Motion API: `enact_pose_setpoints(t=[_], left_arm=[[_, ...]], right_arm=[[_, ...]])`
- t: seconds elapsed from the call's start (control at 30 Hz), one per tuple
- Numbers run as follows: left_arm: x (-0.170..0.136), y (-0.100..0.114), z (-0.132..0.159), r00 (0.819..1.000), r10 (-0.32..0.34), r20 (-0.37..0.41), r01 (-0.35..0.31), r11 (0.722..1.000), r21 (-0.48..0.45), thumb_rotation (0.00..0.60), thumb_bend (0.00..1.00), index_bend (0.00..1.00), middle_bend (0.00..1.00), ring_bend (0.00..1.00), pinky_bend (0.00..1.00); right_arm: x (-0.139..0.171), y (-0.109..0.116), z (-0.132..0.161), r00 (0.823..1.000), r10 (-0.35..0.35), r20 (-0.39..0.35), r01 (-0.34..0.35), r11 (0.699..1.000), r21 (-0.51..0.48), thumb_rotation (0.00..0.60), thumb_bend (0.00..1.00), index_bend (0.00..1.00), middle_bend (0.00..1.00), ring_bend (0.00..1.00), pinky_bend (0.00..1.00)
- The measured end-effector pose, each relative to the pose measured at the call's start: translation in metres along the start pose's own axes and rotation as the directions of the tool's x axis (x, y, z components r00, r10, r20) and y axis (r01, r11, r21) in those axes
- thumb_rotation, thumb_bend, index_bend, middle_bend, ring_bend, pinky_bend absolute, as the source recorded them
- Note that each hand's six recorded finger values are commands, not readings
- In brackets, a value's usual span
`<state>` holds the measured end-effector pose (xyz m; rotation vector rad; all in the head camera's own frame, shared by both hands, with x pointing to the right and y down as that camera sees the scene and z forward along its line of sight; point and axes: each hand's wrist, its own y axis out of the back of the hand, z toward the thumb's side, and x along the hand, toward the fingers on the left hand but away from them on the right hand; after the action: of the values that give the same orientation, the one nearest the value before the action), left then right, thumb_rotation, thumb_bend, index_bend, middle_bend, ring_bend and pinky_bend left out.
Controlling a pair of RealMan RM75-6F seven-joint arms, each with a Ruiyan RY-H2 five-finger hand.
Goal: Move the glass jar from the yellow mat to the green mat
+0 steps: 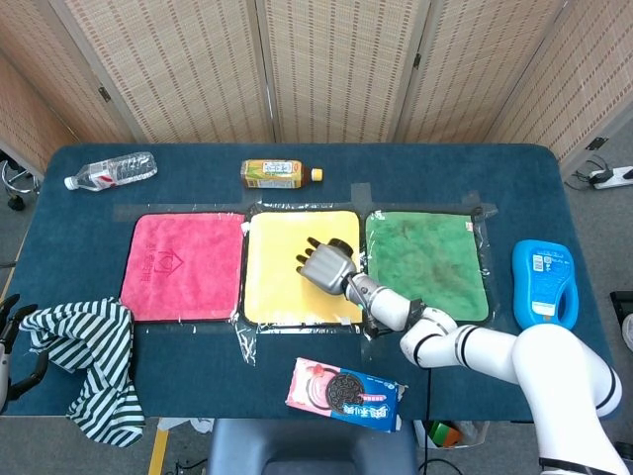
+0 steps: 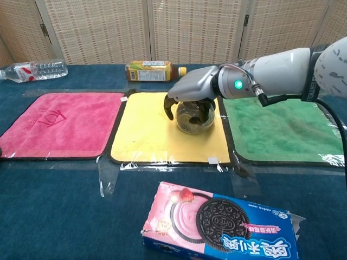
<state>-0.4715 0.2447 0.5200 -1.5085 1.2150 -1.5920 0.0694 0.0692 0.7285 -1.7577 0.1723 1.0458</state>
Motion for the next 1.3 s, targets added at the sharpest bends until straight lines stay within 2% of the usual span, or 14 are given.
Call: enact_pose_setpoints(t=[0.17,0.53,0.97,1.3], left_arm=[[0.001,-0.001,0.000,1.000,0.000,0.003,0.000,1.000,-0.001,0.600,0.45,0.21,0.10,0.14,0.06],[0.002,-0.003,0.000,1.000,-0.003,0.005,0.003,1.000,-0.004,0.600,0.45,0.21,0.10,0.14,0.06],[0.005,-0.004,0.006,1.000,-0.005,0.022,0.005,1.000,-0.005,0.600,0.45,0.21,0.10,0.14,0.06],[0.005,-0.004,0.012,0.999,-0.007,0.033,0.007,1.000,-0.004,0.600,0.45,0.21,0.10,0.14,0.06]], right_arm=[[0.009,-0.012,-0.014,0.999,0.045,0.030,-0.046,0.999,0.023,0.600,0.51,0.29,0.20,0.20,0.07],[0.045,-0.030,-0.042,0.993,0.089,0.079,-0.093,0.994,0.053,0.600,0.51,0.30,0.21,0.21,0.07],[0.091,-0.071,-0.076,0.980,0.140,0.141,-0.145,0.989,0.027,0.600,0.51,0.30,0.21,0.21,0.07],[0.121,-0.094,-0.100,0.969,0.155,0.193,-0.155,0.988,-0.010,0.600,0.51,0.30,0.21,0.20,0.07]])
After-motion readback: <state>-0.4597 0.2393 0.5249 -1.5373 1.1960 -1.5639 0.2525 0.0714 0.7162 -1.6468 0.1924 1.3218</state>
